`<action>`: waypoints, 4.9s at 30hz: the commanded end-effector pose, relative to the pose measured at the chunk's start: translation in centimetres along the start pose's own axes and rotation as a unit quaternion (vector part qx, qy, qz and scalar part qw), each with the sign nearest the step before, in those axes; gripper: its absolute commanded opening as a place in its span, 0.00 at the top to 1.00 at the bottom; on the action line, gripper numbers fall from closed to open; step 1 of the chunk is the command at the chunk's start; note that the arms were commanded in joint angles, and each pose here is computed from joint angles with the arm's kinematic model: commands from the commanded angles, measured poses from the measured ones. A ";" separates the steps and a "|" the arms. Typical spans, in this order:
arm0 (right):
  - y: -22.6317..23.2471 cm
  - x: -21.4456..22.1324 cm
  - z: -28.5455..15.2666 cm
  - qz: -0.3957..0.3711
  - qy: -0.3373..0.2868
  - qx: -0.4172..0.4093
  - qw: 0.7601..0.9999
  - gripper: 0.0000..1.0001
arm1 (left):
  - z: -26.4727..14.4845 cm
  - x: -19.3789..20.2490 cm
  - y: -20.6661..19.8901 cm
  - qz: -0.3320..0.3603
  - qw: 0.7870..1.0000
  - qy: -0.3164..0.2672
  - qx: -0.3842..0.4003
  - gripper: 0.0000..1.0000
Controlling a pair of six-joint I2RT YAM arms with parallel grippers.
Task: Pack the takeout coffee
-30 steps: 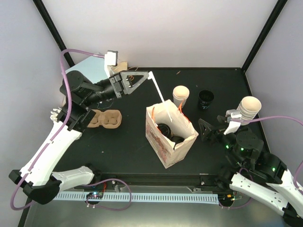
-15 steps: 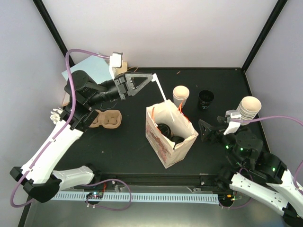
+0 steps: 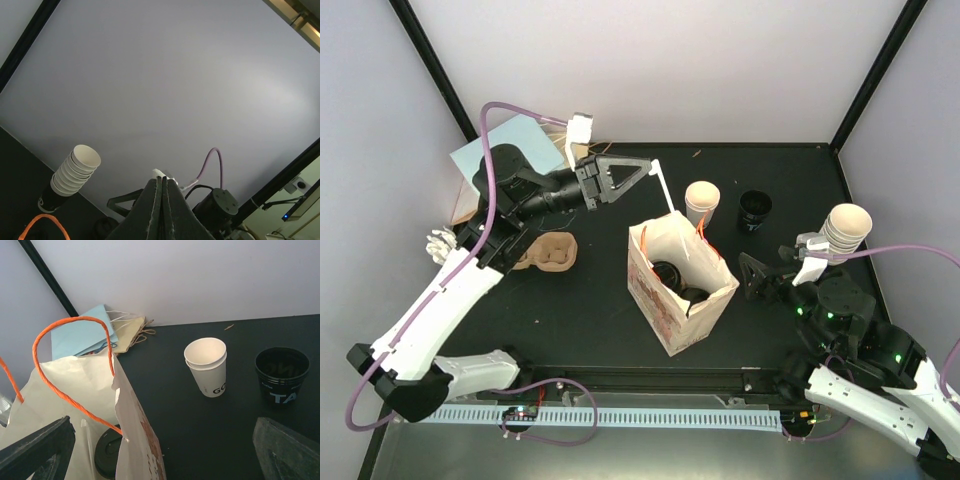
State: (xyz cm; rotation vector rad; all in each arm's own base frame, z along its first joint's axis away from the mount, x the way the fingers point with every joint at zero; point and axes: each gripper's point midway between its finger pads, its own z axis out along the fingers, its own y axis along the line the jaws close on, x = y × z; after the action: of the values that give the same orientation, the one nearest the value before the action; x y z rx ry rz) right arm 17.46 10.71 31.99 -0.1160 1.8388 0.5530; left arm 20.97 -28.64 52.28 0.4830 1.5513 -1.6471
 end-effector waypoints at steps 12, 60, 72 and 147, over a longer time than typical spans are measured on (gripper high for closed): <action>0.0 0.0 0.0 0.008 -0.004 -0.001 1.000 0.00 | 1.0 0.6 1.9 0.009 0.999 0.019 -0.028 0.99; 3.0 0.1 1.6 -0.081 0.097 -0.016 0.992 0.00 | -8.6 4.8 5.7 0.096 0.931 0.076 -0.344 0.01; -1.2 -3.4 1.3 -0.038 -0.025 0.099 0.994 0.00 | -19.2 8.6 14.4 0.077 0.821 0.035 -0.564 0.01; -20.4 5.9 16.2 -0.148 -0.125 0.199 0.961 0.13 | -28.6 8.7 36.3 0.340 0.701 -0.104 -0.618 0.01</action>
State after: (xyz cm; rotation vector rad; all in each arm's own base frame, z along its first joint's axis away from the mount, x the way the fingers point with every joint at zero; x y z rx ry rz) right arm 35.87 0.56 13.66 -0.0420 1.7193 -0.0395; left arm 36.33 -0.70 16.41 0.0132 1.7151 0.0842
